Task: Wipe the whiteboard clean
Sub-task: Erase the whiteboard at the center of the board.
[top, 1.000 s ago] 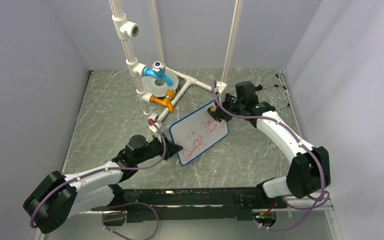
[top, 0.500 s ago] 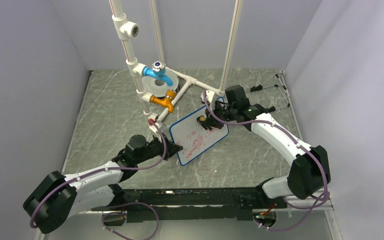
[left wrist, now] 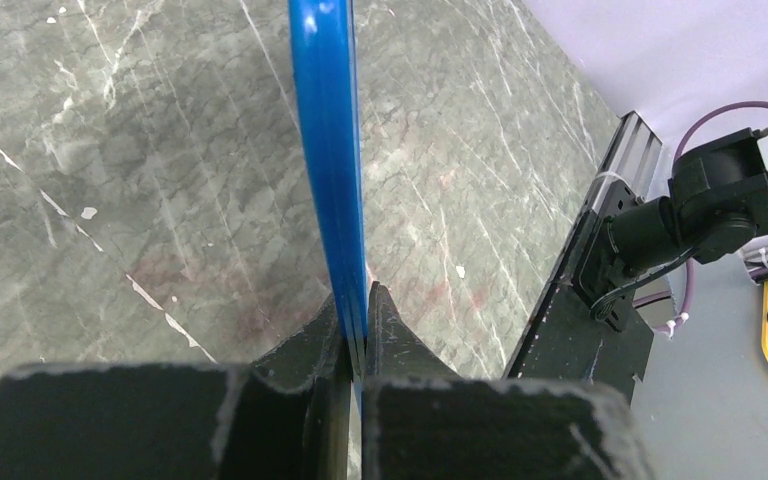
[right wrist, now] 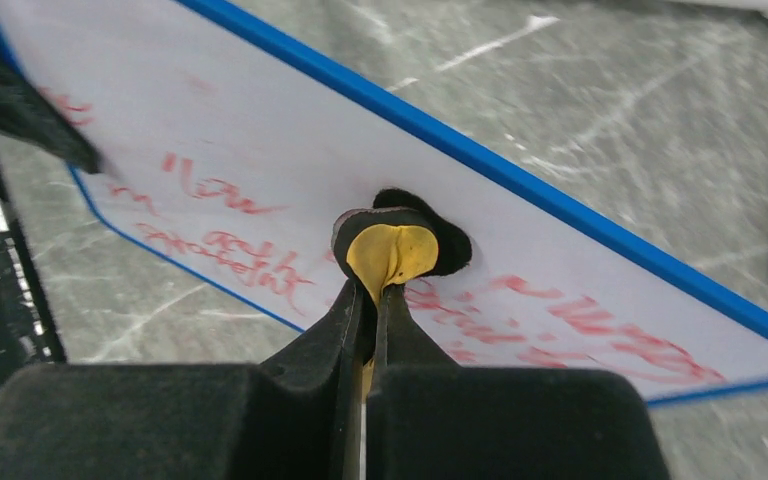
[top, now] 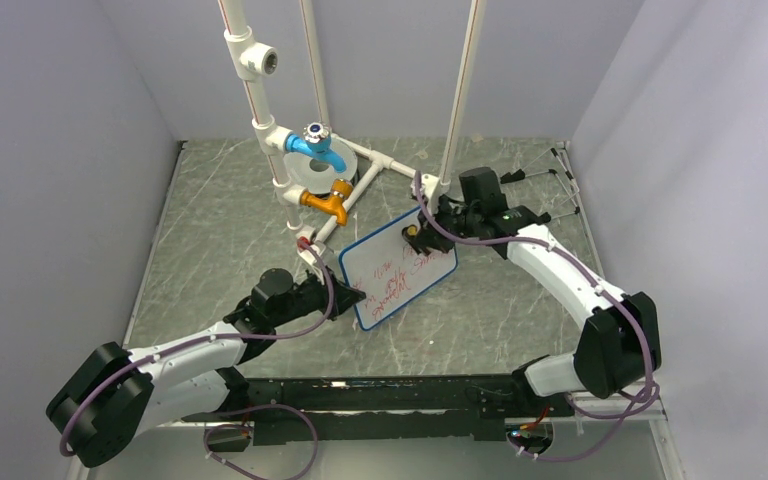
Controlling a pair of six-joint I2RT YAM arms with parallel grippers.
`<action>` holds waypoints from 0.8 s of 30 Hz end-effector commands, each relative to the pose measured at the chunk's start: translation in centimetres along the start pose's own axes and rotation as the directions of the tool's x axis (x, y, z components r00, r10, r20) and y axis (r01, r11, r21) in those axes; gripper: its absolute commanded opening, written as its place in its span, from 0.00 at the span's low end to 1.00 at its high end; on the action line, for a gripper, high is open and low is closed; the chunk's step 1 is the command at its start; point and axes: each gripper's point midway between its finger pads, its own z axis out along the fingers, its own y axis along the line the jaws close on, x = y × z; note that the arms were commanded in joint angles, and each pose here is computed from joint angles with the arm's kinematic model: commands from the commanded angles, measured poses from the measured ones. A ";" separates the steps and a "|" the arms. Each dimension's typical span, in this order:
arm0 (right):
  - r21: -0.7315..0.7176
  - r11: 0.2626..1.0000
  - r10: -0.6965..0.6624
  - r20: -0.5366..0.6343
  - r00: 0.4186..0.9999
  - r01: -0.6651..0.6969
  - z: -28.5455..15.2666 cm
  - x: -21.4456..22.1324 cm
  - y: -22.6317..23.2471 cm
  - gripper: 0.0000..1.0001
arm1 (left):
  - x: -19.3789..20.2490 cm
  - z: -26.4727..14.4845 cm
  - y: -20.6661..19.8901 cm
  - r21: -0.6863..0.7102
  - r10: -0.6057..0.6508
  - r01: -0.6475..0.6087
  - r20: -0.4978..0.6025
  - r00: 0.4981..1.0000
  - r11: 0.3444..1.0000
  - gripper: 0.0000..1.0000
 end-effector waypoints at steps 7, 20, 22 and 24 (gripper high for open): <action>0.163 0.986 0.016 0.053 0.998 -0.024 -0.7 -1.6 -3.2 0.00 | -2.2 0.9 -2.5 0.101 0.054 -0.056 0.025 0.998 0.993 0.00; -0.139 0.983 -0.107 0.077 0.991 0.117 0.2 -2.2 4.1 0.00 | -2.4 0.5 -2.3 0.082 0.057 -0.060 0.037 0.998 0.995 0.00; -0.177 0.975 -0.115 0.096 0.989 0.131 0.4 -2.6 5.3 0.00 | -2.7 0.4 -2.4 0.078 0.060 -0.063 0.042 0.997 0.995 0.00; -0.106 0.991 -0.076 0.077 0.994 0.084 0.6 -2.6 3.6 0.00 | -3.0 0.3 -2.4 0.076 0.061 -0.064 0.048 0.997 0.995 0.00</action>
